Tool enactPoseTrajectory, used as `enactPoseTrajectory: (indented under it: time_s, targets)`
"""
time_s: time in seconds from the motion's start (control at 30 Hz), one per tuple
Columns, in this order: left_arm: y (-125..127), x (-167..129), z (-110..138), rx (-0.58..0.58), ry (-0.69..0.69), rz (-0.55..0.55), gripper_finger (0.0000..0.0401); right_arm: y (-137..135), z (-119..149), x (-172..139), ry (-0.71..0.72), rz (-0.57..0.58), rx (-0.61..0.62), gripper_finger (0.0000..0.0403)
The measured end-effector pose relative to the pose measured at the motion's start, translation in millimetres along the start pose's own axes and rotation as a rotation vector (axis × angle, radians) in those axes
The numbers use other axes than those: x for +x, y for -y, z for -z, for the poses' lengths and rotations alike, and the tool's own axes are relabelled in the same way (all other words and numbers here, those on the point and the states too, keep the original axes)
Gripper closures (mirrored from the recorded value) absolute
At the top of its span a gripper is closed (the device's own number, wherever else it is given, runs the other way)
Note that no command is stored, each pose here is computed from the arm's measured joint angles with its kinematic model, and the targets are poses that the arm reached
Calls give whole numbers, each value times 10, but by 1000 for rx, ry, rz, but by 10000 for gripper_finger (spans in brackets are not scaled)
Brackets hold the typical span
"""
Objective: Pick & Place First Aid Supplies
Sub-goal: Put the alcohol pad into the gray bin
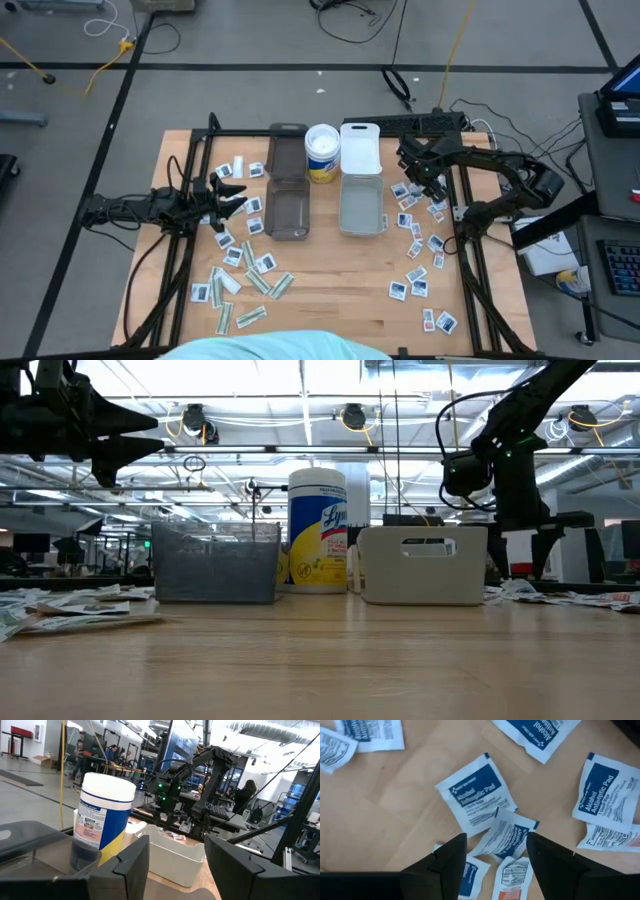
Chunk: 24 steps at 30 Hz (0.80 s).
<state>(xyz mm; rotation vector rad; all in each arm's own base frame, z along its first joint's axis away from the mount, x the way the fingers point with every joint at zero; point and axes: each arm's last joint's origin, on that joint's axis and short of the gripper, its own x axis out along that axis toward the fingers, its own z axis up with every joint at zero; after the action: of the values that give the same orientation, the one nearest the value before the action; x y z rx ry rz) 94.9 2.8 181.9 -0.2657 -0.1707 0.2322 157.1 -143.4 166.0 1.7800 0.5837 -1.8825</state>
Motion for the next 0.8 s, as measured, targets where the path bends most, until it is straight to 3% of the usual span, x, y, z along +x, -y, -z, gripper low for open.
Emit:
enactPoseTrajectory:
  time_s: [0.27,0.57,0.8]
  targets:
    - [0,0,-1,0,0,0,205,-33,10,70,4,21,24,229]
    - [0,0,-1,0,0,0,205,-24,-8,75,64,19,4,388]
    - [0,0,-1,0,0,0,205,-17,-11,76,72,25,-18,401]
